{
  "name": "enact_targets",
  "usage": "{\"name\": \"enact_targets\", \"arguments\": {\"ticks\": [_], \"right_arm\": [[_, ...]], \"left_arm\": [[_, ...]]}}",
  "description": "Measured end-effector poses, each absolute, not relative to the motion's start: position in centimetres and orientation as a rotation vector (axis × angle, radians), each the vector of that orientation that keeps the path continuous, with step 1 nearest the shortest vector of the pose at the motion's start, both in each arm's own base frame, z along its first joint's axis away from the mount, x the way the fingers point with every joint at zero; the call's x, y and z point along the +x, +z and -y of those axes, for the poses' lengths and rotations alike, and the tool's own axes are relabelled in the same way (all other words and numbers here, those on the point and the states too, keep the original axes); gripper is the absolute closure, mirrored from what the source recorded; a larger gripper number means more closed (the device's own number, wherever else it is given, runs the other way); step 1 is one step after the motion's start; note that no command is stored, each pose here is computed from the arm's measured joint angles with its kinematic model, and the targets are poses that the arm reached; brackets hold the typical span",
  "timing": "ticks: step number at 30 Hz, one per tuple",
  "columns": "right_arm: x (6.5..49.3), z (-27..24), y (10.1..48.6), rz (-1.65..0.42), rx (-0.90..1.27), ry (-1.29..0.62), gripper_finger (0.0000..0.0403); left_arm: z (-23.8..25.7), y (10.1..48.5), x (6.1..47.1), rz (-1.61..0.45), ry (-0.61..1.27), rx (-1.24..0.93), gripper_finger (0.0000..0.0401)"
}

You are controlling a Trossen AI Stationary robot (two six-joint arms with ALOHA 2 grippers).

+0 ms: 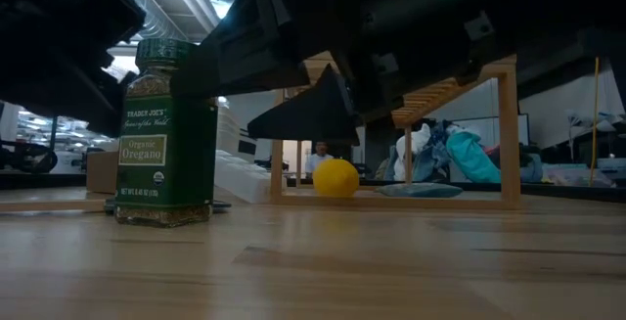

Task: Shelf spices
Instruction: Put the green seasoning bottle on the shelf

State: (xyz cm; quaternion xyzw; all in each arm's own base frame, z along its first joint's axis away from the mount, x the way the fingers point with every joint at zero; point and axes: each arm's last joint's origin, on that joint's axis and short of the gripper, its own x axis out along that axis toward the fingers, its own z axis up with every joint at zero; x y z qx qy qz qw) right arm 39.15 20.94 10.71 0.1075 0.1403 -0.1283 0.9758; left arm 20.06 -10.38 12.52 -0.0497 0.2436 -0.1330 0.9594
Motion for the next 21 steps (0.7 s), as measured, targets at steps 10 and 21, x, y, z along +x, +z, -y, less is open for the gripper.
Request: {"name": "enact_targets", "arguments": {"ticks": [10,21], "right_arm": [[39.6,-20.4,10.2,-0.277,0.232,-0.251,0.0022],[41.7,-20.9,9.2,-0.273,0.207,-0.173,0.0022]], "left_arm": [[11.6,12.1,22.1,-0.525,-0.294,-0.076,0.0219],[11.7,12.1,22.4,-0.526,-0.296,-0.079,0.0219]]}}
